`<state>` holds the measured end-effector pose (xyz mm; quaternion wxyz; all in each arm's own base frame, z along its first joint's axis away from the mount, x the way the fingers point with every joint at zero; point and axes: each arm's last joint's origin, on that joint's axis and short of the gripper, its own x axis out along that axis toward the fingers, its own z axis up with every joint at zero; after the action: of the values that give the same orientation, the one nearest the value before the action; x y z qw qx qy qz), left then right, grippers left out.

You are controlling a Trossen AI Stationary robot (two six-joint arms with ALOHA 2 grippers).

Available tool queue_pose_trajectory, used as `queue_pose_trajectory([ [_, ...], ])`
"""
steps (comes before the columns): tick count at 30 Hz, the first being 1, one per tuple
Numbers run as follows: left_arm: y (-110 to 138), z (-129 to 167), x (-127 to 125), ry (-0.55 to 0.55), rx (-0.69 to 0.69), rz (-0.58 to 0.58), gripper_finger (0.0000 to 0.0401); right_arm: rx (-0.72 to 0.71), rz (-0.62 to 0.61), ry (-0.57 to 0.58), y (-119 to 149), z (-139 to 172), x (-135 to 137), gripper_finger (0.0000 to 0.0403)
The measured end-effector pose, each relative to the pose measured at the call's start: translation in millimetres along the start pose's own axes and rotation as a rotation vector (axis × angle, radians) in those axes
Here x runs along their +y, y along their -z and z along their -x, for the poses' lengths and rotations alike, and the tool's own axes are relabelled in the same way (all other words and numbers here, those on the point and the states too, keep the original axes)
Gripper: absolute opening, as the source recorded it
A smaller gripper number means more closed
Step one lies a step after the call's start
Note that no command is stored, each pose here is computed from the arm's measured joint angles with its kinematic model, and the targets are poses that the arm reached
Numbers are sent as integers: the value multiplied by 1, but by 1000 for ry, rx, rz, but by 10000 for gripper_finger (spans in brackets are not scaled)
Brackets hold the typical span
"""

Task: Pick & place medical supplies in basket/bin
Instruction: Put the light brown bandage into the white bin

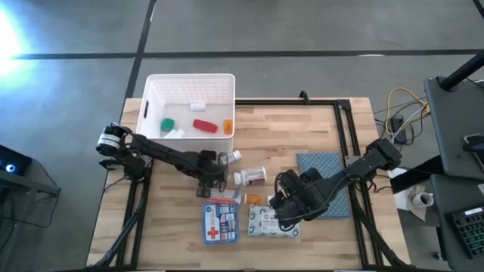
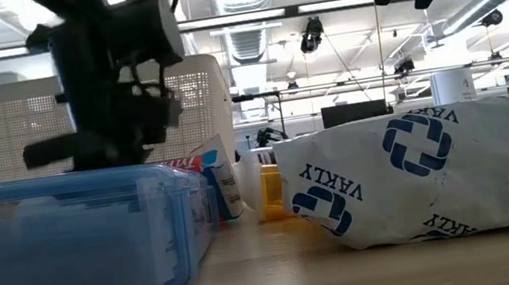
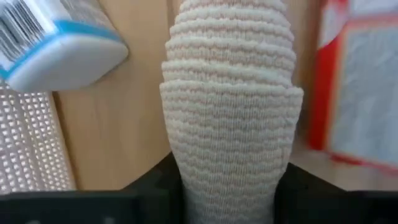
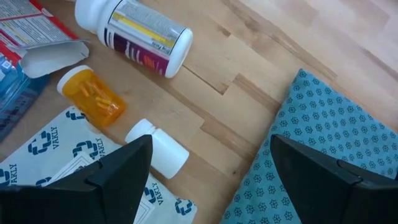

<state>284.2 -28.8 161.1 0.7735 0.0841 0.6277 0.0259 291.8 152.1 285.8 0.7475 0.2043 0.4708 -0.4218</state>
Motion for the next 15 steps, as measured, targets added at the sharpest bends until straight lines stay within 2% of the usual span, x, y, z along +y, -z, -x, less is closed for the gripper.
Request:
queue_pose_trajectory([
  [2, -4, 9, -1, 36, -3, 57, 102, 0, 1, 0, 0, 0, 0, 315],
  [8, -10, 45, -13, 101, -75, 238, 110, 0, 28, 0, 0, 0, 0, 315],
  [12, -16, 95, -23, 186, -237, 305, 116, -11, 82, 0, 0, 0, 0, 315],
  [15, -19, 143, -18, 200, -415, 362, 117, -42, 116, 5, -1, 0, 0, 315],
])
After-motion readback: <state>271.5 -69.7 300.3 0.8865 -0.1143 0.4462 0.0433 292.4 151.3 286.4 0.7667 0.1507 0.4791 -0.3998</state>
